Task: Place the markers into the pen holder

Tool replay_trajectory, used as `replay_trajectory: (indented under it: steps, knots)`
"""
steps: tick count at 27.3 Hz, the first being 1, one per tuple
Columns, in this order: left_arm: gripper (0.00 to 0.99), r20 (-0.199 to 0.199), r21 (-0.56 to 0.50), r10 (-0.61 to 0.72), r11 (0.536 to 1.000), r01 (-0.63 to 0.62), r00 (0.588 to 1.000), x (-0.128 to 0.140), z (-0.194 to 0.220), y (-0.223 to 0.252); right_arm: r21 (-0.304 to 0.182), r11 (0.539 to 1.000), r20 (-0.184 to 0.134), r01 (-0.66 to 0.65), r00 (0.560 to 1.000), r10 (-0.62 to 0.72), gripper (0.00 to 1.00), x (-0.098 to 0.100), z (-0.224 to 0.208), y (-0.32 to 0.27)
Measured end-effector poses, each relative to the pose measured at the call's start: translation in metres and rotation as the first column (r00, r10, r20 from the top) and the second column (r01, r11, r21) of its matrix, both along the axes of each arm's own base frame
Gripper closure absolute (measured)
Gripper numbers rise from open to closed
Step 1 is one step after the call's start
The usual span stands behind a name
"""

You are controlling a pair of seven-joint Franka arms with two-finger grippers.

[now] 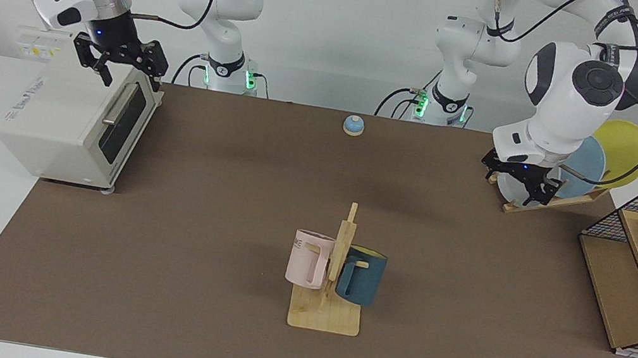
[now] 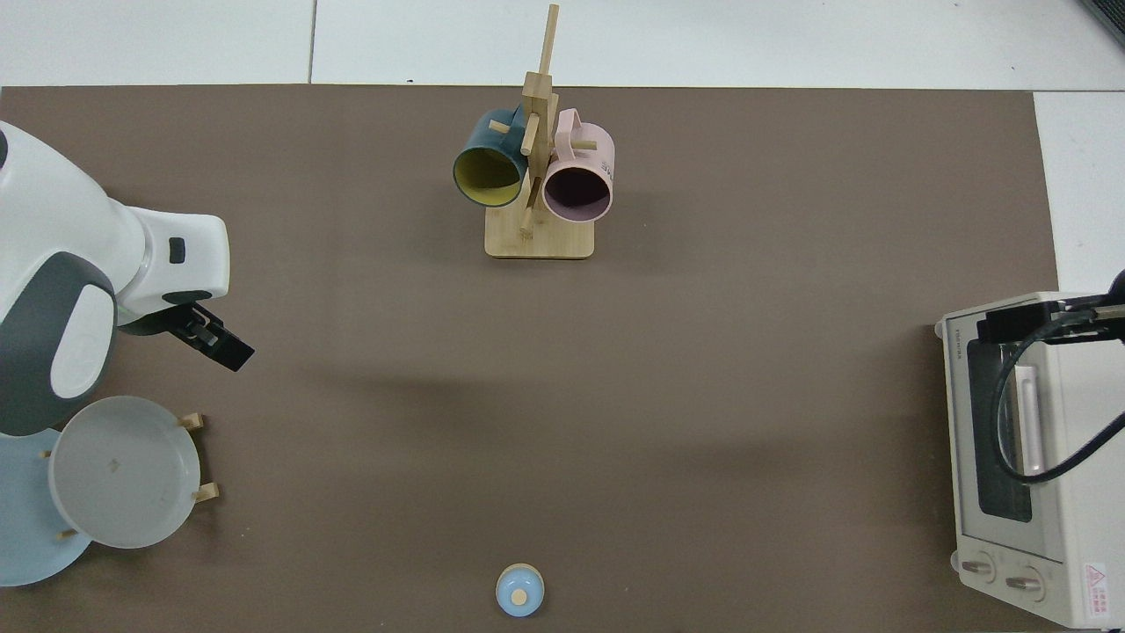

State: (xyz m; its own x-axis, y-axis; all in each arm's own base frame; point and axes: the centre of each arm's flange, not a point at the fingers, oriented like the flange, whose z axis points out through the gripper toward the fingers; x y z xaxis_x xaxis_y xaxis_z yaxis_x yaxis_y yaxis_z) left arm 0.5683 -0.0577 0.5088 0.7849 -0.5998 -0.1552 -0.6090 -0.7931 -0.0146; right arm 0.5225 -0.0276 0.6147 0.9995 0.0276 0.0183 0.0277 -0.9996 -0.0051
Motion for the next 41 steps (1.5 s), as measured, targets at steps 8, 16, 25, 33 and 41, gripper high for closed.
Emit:
replay_trajectory:
  steps: [8,16,25,33,41]
  knots:
    - [0.000,0.065,-0.010,0.052,0.999,-0.052,0.997,0.004,0.027,0.012,0.000,1.000,0.000,0.000,1.000,0.000,0.00,0.000,0.000,0.000]
    - [0.000,0.183,-0.034,0.132,0.991,-0.128,0.974,0.012,0.072,0.017,0.000,1.000,0.000,0.000,1.000,0.000,0.00,0.000,0.000,0.000]
    - [0.000,0.180,-0.050,0.441,0.897,-0.440,0.879,0.002,0.089,0.011,0.000,1.000,0.000,0.000,1.000,0.000,0.00,0.000,0.000,0.000]
    - [0.000,0.169,-0.053,0.524,0.851,-0.523,0.835,-0.002,0.093,0.018,0.000,1.000,0.000,0.000,1.000,0.000,0.00,0.000,0.000,0.000]
    - [0.000,0.158,-0.059,0.542,0.840,-0.540,0.826,-0.010,0.101,0.015,0.000,1.000,0.000,0.000,1.000,0.000,0.00,0.000,0.000,0.000]
